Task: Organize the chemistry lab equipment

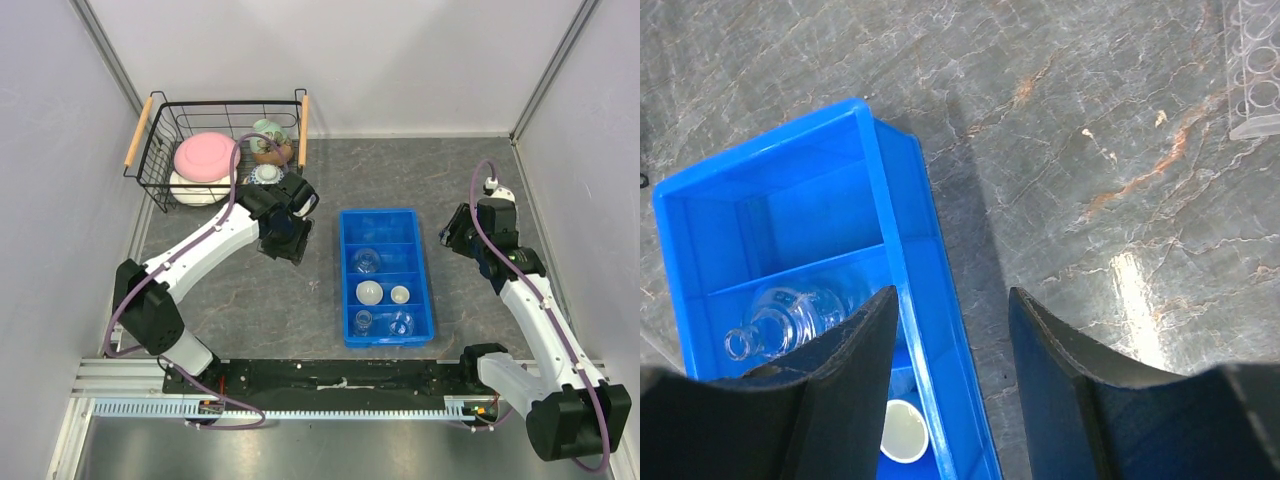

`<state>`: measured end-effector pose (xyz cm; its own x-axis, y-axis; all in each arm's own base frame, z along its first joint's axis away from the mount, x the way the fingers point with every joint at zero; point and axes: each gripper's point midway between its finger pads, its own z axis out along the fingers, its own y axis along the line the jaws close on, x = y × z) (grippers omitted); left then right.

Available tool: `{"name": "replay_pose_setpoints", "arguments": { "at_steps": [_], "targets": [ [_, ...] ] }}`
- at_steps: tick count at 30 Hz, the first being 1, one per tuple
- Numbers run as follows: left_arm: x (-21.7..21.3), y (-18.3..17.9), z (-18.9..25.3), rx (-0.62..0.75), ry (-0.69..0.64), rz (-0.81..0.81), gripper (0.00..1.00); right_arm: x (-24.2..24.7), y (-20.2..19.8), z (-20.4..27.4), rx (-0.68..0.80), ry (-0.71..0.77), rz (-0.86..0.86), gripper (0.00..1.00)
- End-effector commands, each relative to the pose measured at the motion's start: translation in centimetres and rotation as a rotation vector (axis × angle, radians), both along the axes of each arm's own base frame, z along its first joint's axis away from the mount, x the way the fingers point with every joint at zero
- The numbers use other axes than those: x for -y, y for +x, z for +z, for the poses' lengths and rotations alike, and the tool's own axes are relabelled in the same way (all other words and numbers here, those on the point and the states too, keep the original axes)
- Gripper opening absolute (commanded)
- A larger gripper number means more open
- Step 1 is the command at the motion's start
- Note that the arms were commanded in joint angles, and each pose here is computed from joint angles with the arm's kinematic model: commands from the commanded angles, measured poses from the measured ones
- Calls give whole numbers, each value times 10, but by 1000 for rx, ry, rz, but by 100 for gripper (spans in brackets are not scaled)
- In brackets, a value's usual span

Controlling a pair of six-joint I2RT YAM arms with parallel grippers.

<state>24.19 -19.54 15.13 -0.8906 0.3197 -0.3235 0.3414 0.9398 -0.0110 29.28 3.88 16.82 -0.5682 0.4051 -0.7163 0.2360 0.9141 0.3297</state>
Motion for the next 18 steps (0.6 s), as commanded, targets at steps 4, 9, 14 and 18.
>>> {"name": "replay_pose_setpoints", "arguments": {
  "at_steps": [4, 9, 14, 18],
  "targets": [
    [-8, 17, -20, -35, -56, 87, 63, -14, 2, 8, 54, 29, 45, 56],
    [-9, 21, -41, -92, -87, 251, 63, -17, 0, 7, 55, 35, 56, 56],
    [1, 18, -63, -164, -114, 362, 59, -22, -1, 6, 71, 57, 71, 56],
    [10, 18, -70, -186, -168, 463, 59, -25, -3, 3, 68, 63, 82, 56]
  ]
}}
